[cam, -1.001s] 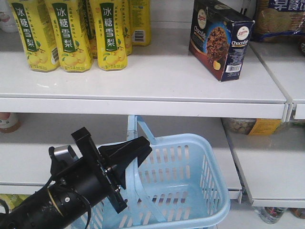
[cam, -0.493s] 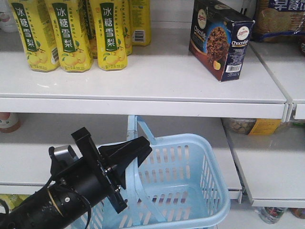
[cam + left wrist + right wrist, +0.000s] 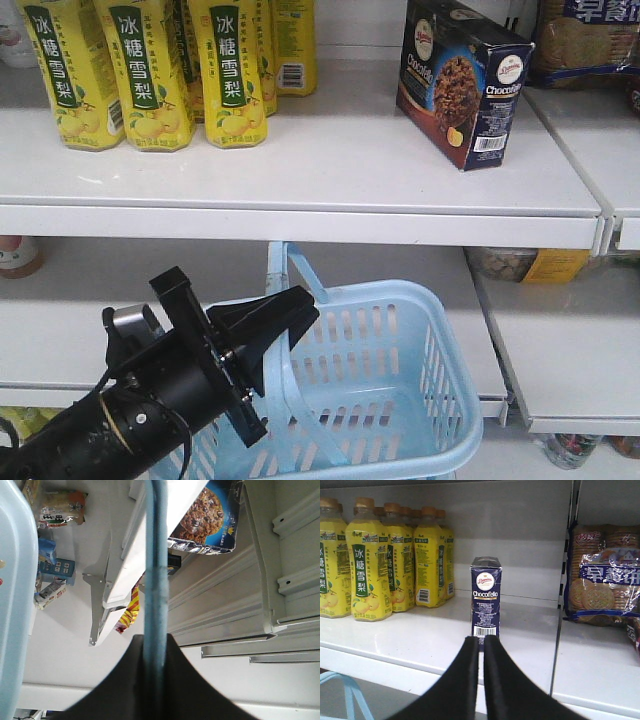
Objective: Left arm holds basket, right arm returns cookies
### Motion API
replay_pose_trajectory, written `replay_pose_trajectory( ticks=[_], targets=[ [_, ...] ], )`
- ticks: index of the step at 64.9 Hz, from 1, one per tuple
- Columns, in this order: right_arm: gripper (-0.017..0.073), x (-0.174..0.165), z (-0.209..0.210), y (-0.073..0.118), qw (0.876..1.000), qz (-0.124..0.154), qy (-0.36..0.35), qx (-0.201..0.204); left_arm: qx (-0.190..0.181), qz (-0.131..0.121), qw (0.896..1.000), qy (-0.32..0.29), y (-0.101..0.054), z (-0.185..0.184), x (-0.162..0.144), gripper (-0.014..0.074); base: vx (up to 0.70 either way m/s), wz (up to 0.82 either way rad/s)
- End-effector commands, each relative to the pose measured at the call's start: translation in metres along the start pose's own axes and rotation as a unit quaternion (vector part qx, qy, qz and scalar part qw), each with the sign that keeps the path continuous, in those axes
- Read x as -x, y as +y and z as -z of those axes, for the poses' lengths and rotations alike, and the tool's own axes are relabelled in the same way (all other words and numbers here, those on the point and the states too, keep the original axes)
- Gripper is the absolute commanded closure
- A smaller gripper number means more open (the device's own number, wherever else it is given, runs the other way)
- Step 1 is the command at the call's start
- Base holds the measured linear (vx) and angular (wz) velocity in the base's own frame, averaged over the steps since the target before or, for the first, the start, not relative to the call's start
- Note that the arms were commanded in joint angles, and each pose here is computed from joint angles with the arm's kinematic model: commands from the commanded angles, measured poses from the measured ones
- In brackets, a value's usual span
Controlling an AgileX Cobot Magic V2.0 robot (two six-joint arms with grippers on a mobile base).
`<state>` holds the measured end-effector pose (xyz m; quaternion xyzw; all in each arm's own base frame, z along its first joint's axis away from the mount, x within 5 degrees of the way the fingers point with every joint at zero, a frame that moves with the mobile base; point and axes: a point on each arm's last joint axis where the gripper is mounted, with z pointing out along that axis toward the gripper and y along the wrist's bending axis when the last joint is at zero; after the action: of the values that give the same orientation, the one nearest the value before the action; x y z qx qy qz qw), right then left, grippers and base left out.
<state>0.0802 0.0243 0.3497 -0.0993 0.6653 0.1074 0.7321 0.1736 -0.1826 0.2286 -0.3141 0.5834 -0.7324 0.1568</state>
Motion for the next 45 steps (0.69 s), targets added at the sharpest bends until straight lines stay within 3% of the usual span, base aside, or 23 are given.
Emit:
replay_pose_trajectory(
  ticks=[1, 23, 36, 45],
  targets=[
    [0.0570, 0.015, 0.001, -0.001, 0.999, 0.005, -0.045, -0.005, -0.172, -0.002, 0.984, 0.053, -0.040, 0.003, -0.013, 0.0596, 0.00, 0.00],
    [0.0570, 0.015, 0.001, -0.001, 0.999, 0.005, -0.045, -0.005, -0.167, -0.010, 0.984, 0.069, -0.041, 0.004, -0.017, 0.0596, 0.00, 0.00],
    [0.0570, 0.015, 0.001, -0.001, 0.999, 0.005, -0.045, -0.005, -0.128, -0.027, 0.988, 0.080, -0.047, 0.010, -0.024, 0.0596, 0.00, 0.00],
    [0.0570, 0.015, 0.001, -0.001, 0.999, 0.005, -0.045, -0.005, -0.100, -0.033, 0.991, 0.078, -0.042, 0.024, -0.025, 0.0596, 0.00, 0.00]
  ],
)
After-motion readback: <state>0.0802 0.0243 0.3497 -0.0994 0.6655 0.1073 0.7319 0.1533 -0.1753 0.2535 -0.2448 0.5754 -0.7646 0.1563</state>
